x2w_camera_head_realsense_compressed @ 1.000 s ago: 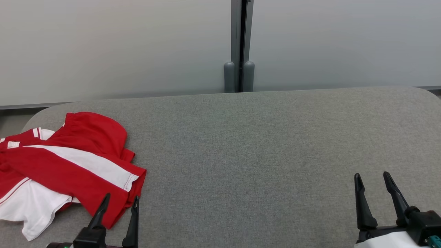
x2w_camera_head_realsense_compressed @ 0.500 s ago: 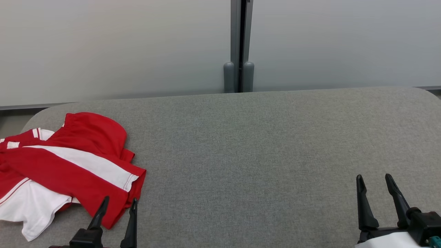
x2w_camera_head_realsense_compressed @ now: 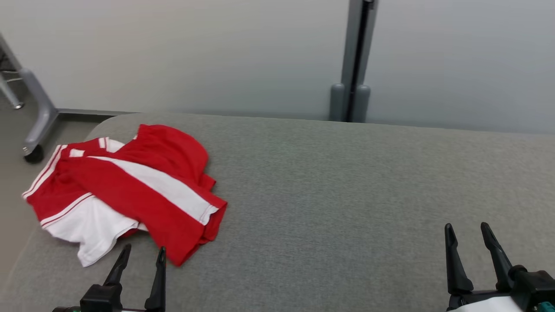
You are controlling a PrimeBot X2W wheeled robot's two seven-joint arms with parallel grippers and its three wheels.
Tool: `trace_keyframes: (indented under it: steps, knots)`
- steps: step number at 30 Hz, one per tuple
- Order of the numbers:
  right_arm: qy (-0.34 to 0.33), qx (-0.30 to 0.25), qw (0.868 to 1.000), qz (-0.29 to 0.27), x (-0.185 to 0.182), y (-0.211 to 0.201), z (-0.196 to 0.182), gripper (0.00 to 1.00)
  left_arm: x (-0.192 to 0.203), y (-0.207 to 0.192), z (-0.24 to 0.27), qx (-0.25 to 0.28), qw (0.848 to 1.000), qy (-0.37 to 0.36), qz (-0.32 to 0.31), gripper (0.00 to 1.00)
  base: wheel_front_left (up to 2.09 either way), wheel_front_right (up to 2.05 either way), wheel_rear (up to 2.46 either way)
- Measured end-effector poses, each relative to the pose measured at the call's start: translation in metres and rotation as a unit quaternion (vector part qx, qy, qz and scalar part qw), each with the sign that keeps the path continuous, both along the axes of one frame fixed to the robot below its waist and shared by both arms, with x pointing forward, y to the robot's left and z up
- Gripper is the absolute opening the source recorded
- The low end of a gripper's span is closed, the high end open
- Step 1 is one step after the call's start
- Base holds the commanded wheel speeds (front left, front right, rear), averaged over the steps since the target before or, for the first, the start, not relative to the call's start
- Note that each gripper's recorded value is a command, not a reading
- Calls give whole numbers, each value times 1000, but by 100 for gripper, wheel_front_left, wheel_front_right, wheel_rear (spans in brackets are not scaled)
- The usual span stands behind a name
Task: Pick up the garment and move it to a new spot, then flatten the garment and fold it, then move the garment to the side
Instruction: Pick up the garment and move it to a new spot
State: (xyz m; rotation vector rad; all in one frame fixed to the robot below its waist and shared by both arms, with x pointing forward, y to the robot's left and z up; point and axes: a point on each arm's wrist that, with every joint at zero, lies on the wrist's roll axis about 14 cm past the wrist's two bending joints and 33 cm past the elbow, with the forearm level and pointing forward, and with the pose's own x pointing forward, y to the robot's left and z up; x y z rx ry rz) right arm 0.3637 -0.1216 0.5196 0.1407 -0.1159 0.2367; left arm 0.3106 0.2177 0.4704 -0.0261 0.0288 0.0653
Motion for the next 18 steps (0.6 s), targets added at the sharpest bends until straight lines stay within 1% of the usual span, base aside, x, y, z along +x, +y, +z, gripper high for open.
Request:
trace_keyframes:
  steps: [4, 8, 12, 15, 18]
  knots:
    - [0, 4, 999, 51, 6, 34, 1, 100, -24, 28, -2, -1, 999, 2, 51, 100, 0, 0, 0]
    - [-3, 5, 994, 105, 9, 71, 4, 100, -51, 57, -4, -2, 995, 3, 103, 100, 0, 0, 0]
    - [-12, 6, 990, 141, 12, 96, 10, 100, -68, 70, -5, -7, 991, 3, 132, 100, 0, 0, 0]
    - [-10, 7, 989, 149, 12, 102, 9, 100, -64, 69, -7, -16, 991, 9, 131, 100, 0, 0, 0]
    - [-9, 10, 989, 148, 15, 101, 8, 100, -42, 67, 1, -30, 993, 12, 115, 100, 0, 0, 0]
